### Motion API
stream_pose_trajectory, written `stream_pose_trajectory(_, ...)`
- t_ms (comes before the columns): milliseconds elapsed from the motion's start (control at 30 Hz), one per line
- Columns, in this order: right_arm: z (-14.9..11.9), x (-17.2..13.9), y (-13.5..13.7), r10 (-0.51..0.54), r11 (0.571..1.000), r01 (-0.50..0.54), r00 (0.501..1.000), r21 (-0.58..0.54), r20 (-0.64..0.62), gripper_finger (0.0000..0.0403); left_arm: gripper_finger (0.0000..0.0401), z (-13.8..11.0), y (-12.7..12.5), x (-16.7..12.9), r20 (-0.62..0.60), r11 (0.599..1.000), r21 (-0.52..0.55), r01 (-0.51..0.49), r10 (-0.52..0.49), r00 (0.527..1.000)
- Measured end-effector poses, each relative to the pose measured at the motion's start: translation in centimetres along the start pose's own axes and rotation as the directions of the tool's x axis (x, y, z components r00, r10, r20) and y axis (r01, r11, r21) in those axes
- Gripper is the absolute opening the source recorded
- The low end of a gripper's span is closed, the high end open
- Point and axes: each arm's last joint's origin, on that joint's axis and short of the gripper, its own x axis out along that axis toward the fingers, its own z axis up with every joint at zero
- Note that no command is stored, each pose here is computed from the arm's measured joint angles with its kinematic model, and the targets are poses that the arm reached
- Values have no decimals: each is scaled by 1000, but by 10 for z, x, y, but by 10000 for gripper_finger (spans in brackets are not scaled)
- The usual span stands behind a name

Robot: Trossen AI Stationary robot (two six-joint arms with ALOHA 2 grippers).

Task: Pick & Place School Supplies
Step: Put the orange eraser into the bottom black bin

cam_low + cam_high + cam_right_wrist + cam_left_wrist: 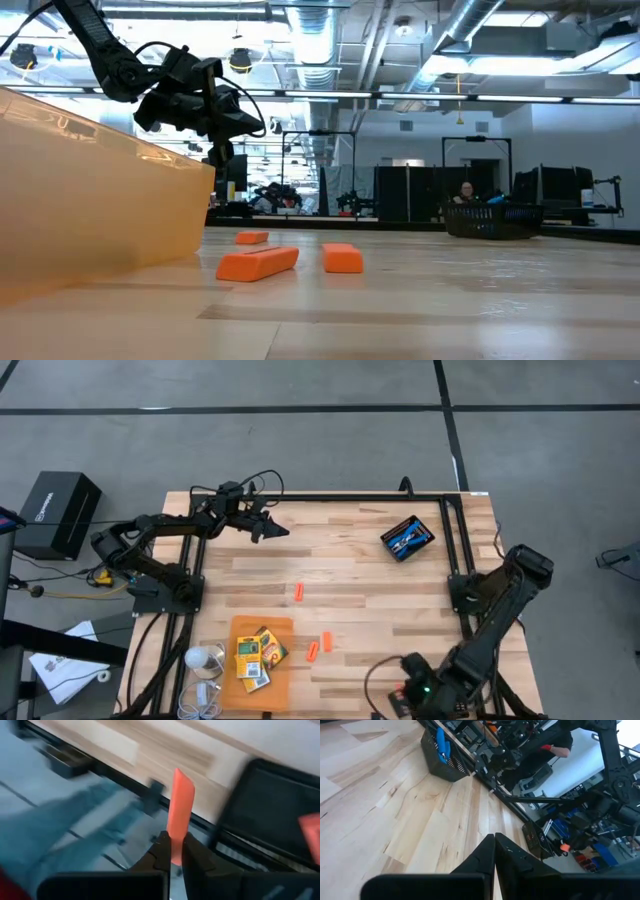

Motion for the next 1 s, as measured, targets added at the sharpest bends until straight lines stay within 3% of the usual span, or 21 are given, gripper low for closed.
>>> stream_pose_trajectory(400,-38,1,-41,-163,980,152,984,-127,-74,11,3,0,0,0,1,1000,0,-2,2,1000)
stream_pose_trajectory(667,-58,30,-52,-202,968,184,975,-172,-91,12,6,0,0,0,-1,1000,-2,-3,3,1000)
stream_pose_trajectory(833,-58,42,-50,-202,969,186,976,-164,-86,72,13,0,0,0,-1,1000,3,-3,3,1000)
stream_pose_trajectory(1000,-45,39,-53,-274,952,270,962,-141,-7,132,34,0,0,0,-1,1000,-6,-3,3,1000)
